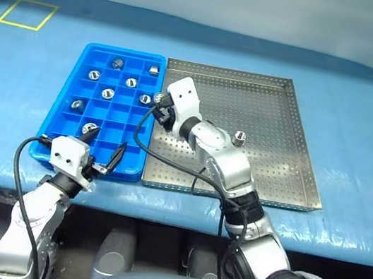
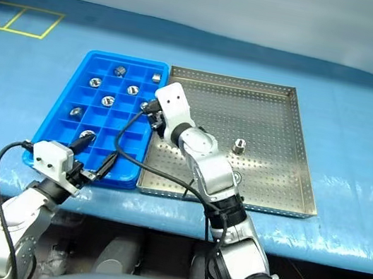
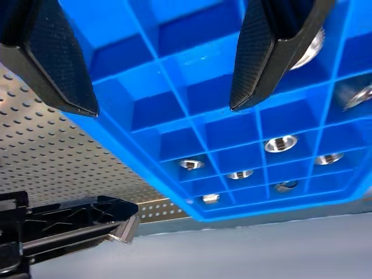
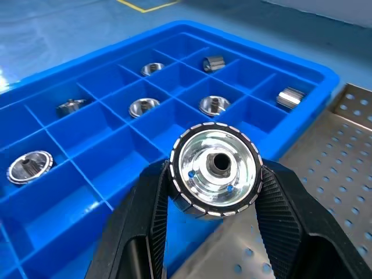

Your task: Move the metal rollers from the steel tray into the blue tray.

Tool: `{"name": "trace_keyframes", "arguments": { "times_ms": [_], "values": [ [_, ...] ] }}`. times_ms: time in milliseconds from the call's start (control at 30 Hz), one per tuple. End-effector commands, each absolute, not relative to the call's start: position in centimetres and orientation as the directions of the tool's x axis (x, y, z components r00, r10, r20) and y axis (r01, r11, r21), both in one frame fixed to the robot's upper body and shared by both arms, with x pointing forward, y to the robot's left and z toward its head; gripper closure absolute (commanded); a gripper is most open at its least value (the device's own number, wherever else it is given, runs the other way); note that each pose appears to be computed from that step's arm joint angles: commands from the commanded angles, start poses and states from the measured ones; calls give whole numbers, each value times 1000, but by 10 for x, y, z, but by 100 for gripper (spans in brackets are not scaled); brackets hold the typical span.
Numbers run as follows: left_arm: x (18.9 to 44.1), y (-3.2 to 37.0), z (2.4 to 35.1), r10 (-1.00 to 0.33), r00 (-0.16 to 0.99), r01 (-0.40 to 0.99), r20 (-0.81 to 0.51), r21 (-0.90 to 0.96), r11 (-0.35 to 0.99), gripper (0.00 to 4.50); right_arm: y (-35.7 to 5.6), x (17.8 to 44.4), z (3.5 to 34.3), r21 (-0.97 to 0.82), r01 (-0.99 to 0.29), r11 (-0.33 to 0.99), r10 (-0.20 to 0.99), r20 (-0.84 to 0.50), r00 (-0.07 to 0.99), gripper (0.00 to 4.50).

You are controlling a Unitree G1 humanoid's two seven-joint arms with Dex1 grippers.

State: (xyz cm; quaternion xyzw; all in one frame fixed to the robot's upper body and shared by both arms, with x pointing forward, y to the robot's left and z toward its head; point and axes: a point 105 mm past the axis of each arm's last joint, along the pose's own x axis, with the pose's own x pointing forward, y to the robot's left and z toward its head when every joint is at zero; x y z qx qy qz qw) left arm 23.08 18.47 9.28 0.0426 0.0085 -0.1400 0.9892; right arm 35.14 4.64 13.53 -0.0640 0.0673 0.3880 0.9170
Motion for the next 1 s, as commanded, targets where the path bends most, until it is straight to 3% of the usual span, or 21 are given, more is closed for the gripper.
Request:
{"name": "trace_keyframes", "arguments": {
  "times_ms": [33, 333, 600, 800, 1000],
  "values": [
    [220, 187, 114, -230, 972, 225, 41, 110, 968, 54, 69, 349, 154, -102, -775, 624, 768, -102, 632, 269],
    [209, 186, 114, -183, 983, 179, 29, 96, 979, 54, 91, 361, 132, -89, -821, 564, 806, -156, 571, 269],
    [213, 179, 113, -200, 979, 197, 32, 80, 977, 54, 82, 380, 116, -59, -786, 615, 764, -200, 613, 269],
    [217, 175, 113, -219, 975, 216, 32, 80, 973, 54, 84, 372, 95, -22, -807, 590, 777, -256, 575, 269],
    [219, 175, 112, -234, 972, 231, 26, 81, 969, 54, 86, 370, 92, -17, -798, 603, 769, -254, 587, 80]
  ]
}}
